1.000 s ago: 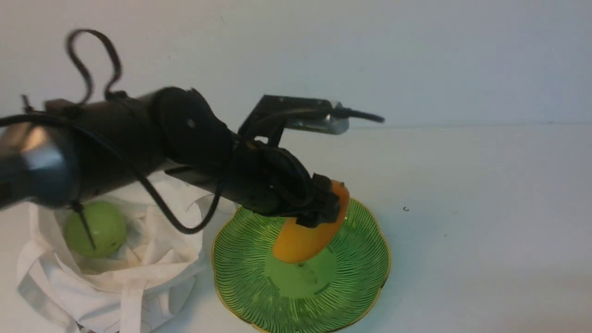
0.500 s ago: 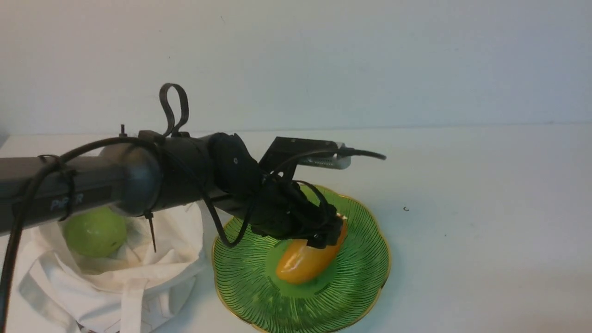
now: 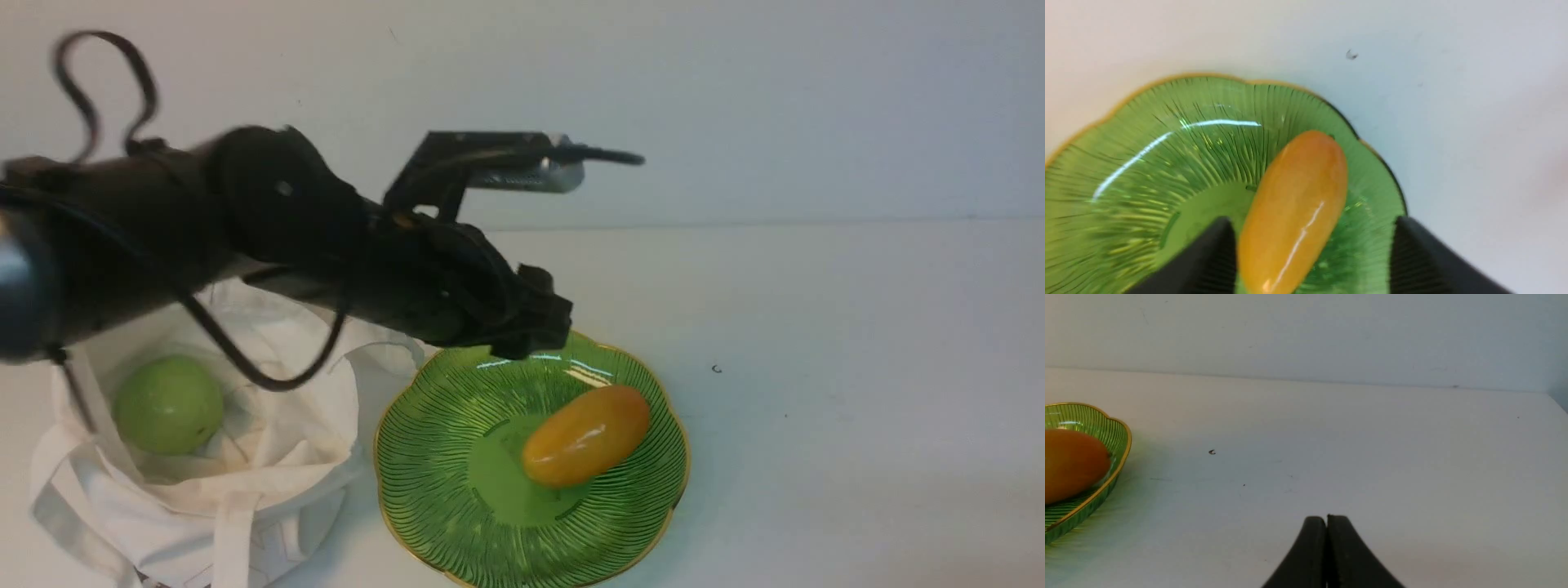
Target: Take the fruit out of the cloth bag on the white table and place them on a plate.
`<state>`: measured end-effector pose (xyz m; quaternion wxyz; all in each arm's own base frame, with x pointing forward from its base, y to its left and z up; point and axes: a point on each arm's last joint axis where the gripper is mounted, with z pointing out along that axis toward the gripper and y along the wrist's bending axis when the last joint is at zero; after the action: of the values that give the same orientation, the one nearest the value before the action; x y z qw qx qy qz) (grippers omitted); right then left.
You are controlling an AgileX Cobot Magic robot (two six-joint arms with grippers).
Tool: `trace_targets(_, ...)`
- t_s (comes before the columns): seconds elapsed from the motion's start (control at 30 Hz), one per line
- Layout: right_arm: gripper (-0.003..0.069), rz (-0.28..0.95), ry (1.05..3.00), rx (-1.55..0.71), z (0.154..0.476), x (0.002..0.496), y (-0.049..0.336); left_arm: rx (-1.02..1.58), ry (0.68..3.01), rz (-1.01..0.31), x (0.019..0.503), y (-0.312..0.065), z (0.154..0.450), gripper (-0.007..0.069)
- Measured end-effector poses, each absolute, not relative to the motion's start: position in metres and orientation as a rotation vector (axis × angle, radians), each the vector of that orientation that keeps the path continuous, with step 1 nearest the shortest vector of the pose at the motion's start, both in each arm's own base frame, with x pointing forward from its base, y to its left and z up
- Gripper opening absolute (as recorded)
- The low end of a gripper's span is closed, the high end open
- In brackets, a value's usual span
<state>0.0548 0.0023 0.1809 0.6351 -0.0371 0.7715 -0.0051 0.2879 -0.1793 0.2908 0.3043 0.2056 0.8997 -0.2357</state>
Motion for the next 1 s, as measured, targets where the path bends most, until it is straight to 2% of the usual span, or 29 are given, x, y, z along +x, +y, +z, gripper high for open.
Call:
trace_targets(0.1, -0.0015, -0.012, 1.763, -0.085, 0.181, 0.055, 0.002, 0.620, 2.336, -0.570, 0.255, -0.148, 0.336, 0.0162)
trace_targets(0.17, -0.0015, -0.012, 1.763, -0.085, 0.181, 0.055, 0.002, 0.664, 2.304, -0.504, 0.228, -0.127, 0.361, 0.0054)
trace_targets(0.3, -0.0015, -0.012, 1.763, -0.085, 0.181, 0.055, 0.002, 0.666, 2.202, -0.440, 0.160, -0.091, 0.396, -0.0001)
trace_targets(0.37, -0.0015, -0.012, 1.763, -0.085, 0.181, 0.055, 0.002, 0.643, 2.142, -0.429, 0.131, -0.077, 0.400, -0.0007)
trace_targets(0.5, -0.0015, -0.012, 1.763, -0.085, 0.181, 0.055, 0.002, 0.549, 1.926, -0.427, 0.073, -0.050, 0.386, -0.0008)
trace_targets(0.67, -0.0015, -0.012, 1.763, -0.085, 0.181, 0.055, 0.002, 0.383, 1.691, -0.481, 0.026, -0.026, 0.342, -0.0008)
trace_targets(0.8, -0.0015, -0.012, 1.763, -0.085, 0.181, 0.055, 0.002, 0.305, 1.619, -0.493, 0.012, -0.016, 0.316, -0.0008)
trace_targets(1.0, -0.0015, -0.012, 1.763, -0.085, 0.181, 0.055, 0.002, 0.321, 1.624, -0.384, 0.013, -0.011, 0.291, -0.0008)
